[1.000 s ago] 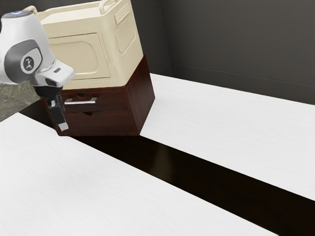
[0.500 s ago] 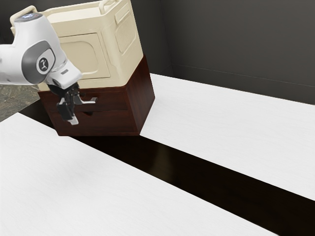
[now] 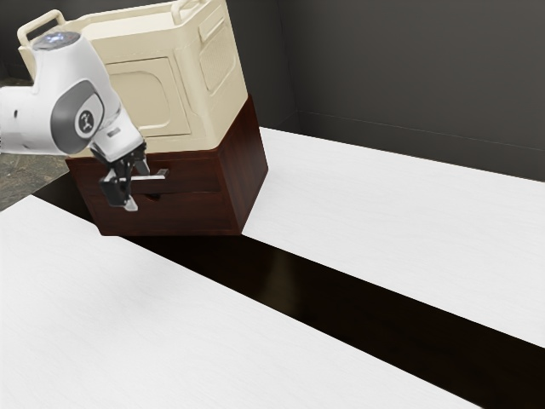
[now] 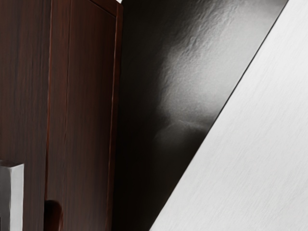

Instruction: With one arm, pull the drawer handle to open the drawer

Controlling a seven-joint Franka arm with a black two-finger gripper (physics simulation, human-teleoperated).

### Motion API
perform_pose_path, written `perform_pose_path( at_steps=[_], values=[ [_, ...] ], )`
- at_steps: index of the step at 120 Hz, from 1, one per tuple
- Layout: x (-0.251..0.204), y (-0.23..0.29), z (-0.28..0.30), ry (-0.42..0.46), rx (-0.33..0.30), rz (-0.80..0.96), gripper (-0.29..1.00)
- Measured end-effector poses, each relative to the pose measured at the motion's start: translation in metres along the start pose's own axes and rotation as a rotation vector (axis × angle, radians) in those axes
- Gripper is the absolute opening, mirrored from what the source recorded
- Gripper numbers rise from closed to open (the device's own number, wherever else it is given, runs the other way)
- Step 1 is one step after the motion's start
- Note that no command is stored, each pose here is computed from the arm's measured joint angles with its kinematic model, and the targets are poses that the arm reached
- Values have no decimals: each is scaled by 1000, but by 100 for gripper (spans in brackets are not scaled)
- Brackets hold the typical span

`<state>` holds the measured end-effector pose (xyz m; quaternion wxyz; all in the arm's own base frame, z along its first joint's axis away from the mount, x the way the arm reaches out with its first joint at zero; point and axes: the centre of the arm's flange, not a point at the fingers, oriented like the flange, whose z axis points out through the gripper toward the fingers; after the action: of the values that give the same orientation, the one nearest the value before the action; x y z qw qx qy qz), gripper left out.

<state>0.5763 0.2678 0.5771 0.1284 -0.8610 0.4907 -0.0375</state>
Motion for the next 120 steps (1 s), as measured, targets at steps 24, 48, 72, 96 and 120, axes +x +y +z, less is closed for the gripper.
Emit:
perform_pose_path(
  at_steps=[24, 48, 72, 96, 120],
  values=[
    [5, -9, 18, -10, 30, 44, 70],
    [1, -15, 23, -15, 64, 69, 70],
    [-3, -18, 25, -17, 84, 85, 70],
    [-2, -19, 24, -14, 94, 100, 60],
    [-3, -19, 27, -14, 94, 104, 60]
  ],
)
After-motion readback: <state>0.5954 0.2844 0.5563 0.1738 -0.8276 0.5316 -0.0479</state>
